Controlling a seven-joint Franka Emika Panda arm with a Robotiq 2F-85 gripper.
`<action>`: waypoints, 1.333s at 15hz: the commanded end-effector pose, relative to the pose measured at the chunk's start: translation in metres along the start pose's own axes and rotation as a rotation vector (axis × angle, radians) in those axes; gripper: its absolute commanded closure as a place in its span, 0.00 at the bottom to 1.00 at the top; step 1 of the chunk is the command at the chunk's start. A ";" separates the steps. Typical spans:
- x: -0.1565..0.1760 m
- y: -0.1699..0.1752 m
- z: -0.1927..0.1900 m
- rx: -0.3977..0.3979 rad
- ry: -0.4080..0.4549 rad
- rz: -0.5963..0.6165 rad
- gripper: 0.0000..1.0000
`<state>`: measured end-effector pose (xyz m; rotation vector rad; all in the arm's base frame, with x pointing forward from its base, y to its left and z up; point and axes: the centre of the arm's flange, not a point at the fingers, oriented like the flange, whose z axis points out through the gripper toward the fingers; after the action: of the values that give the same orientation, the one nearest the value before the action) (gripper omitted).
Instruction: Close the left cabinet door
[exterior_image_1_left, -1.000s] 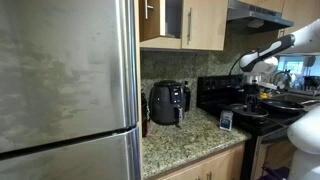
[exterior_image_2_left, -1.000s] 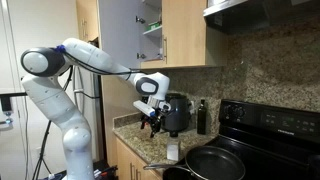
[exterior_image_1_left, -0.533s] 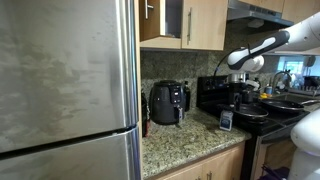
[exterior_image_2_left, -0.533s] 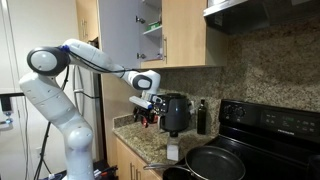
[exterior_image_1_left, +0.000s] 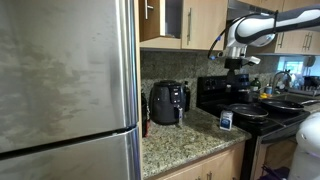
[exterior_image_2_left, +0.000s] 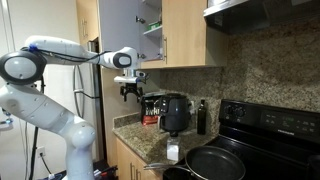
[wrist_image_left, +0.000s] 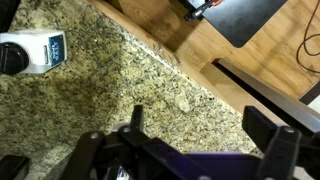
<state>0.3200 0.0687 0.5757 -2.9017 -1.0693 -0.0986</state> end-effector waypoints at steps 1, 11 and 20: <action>0.007 -0.002 0.012 0.010 -0.018 -0.011 0.00; -0.018 -0.148 -0.124 0.018 0.343 -0.294 0.00; -0.023 -0.219 -0.182 0.040 0.551 -0.356 0.00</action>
<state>0.1790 0.1817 0.7166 -2.5021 -1.4366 -0.6652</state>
